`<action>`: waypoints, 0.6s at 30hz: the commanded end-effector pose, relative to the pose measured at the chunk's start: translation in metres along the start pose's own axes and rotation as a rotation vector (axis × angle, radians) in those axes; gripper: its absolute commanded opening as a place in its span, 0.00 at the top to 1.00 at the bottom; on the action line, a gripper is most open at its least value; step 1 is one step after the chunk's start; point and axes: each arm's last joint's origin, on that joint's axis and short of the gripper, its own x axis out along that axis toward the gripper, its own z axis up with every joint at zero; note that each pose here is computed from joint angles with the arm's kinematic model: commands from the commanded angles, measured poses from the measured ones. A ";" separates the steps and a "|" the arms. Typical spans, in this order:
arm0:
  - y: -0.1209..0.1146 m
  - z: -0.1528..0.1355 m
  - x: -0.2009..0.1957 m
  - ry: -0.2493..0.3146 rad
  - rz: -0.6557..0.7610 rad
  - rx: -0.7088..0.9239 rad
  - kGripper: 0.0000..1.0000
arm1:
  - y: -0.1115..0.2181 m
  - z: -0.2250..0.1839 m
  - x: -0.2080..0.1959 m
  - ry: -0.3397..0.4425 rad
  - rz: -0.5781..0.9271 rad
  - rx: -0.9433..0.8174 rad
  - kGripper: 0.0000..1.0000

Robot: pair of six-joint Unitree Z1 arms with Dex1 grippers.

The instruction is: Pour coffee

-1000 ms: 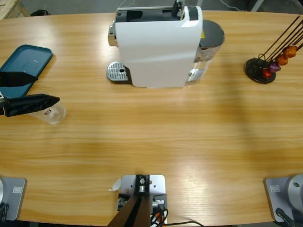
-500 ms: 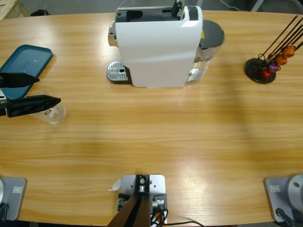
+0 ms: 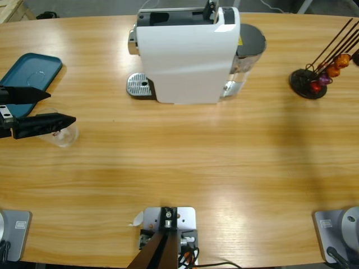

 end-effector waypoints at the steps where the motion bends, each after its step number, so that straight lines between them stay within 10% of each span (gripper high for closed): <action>1: 0.001 -0.004 0.007 0.028 -0.011 -0.010 0.01 | 0.002 -0.024 0.011 -0.016 0.073 0.001 0.35; 18: 0.000 -0.002 0.011 0.040 -0.023 -0.013 0.01 | 0.006 -0.021 0.052 0.031 0.069 0.008 0.35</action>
